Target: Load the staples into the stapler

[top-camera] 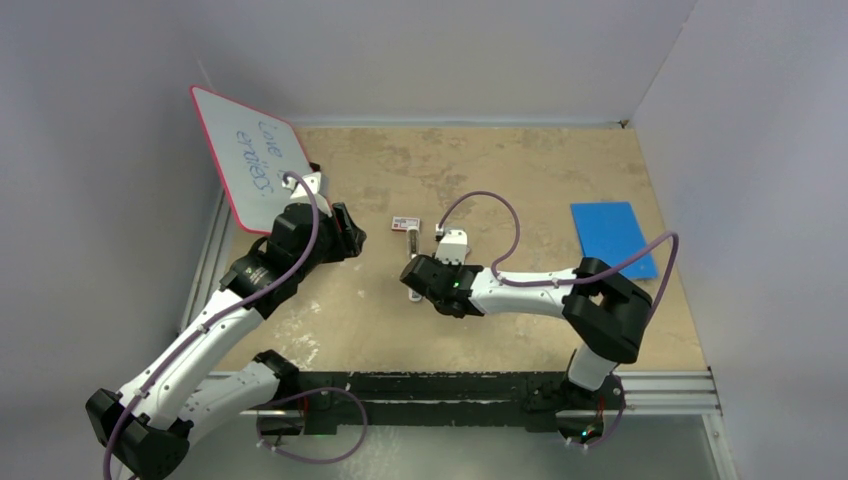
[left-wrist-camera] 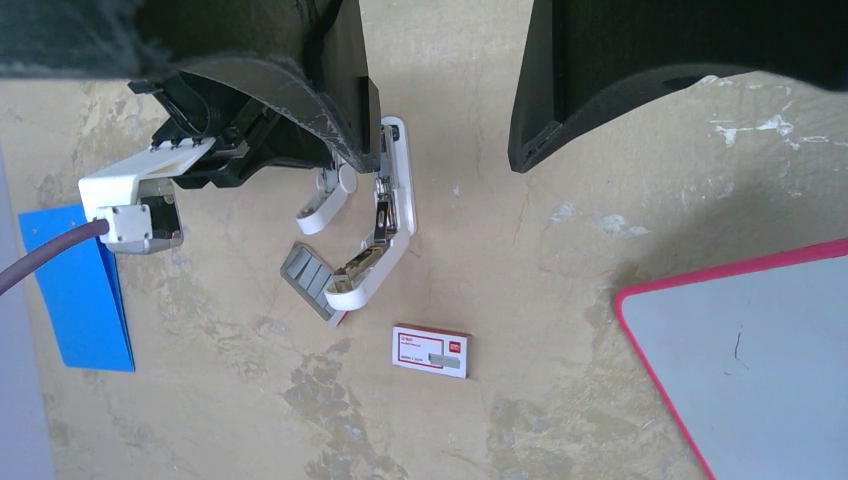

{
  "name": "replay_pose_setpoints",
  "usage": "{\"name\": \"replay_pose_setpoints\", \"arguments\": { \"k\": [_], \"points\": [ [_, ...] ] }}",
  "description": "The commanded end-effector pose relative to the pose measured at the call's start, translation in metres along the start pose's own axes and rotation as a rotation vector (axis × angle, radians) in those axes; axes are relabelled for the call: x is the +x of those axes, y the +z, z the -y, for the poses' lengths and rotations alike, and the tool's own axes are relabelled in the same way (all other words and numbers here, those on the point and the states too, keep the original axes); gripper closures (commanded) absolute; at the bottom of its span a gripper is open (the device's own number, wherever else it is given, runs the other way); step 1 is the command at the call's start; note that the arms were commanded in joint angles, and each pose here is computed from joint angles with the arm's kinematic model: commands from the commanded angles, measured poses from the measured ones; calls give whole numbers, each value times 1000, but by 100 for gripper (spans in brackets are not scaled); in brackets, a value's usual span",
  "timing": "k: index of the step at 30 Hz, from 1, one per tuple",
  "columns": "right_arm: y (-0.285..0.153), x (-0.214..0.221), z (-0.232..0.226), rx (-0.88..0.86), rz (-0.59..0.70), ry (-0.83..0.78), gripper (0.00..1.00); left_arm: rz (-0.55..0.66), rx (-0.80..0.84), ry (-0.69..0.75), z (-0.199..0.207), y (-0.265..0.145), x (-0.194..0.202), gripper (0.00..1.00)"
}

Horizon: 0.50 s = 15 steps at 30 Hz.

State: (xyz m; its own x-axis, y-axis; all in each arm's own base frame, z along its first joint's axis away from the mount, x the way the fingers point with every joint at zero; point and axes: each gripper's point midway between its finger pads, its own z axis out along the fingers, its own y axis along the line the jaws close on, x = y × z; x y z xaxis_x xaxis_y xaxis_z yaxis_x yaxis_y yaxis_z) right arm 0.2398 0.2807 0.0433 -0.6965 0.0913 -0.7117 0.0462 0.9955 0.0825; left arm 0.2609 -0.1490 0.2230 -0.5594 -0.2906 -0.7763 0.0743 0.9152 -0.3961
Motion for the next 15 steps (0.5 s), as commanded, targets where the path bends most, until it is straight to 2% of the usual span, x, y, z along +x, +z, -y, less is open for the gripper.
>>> {"name": "replay_pose_setpoints", "arguments": {
  "k": [1,15],
  "points": [
    [5,-6,5,33,43,-12,84,25,4,-3,1,-1,-8,50],
    [4,-8,0,16,42,-22,84,26,5,-1,1,-1,-8,50]
  ]
}}
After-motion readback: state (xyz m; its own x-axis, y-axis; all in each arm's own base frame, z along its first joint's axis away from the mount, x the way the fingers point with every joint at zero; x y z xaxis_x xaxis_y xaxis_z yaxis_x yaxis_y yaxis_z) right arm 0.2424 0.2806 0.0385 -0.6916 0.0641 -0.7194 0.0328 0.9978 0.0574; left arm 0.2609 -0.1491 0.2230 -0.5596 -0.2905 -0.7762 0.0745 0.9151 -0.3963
